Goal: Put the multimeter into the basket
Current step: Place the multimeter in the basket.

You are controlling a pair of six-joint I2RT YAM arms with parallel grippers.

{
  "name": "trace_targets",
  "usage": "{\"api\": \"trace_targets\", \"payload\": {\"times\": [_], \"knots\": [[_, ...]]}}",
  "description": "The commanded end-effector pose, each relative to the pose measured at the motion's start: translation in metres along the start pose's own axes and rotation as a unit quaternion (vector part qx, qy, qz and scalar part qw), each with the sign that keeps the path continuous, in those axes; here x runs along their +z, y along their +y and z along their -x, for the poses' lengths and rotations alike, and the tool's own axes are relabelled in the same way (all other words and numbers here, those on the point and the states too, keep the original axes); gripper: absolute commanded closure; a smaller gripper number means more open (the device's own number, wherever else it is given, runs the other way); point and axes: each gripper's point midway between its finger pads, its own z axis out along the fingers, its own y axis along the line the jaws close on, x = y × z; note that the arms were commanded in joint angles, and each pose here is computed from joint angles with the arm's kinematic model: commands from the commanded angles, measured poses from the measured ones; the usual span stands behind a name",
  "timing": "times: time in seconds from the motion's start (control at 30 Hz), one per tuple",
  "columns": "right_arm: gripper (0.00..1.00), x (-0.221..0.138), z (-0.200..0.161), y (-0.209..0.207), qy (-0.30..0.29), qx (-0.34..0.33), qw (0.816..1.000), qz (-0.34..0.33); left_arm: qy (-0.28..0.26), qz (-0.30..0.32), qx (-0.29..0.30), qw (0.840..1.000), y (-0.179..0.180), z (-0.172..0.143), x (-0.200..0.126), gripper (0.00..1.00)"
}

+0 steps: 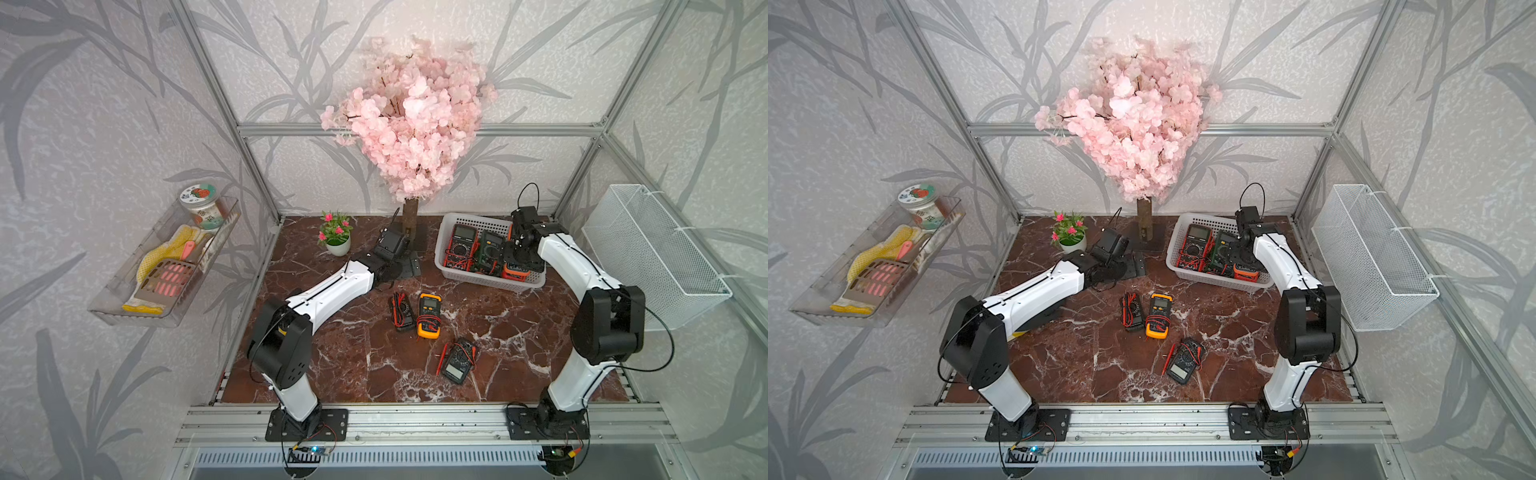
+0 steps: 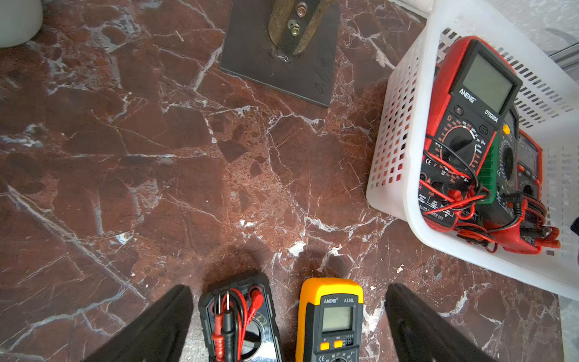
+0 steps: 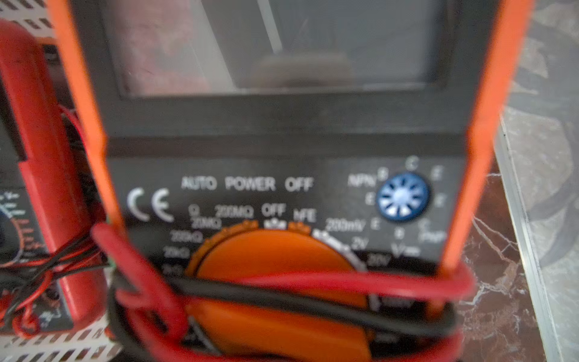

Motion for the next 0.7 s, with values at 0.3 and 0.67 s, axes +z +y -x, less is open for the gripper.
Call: {"api": "trace_targets", "payload": {"times": [0.3,0.67], "knots": [[0.53,0.017,0.026,0.001,0.014,-0.008,1.000,0.002,0.007,-0.007,0.011,1.000,-0.006,0.000,-0.004,0.00],[0.34,0.027,0.012,-0.010,0.042,-0.020,0.999,-0.026,0.007,-0.007,0.007,1.000,-0.004,-0.002,-0.006,0.00]]}}
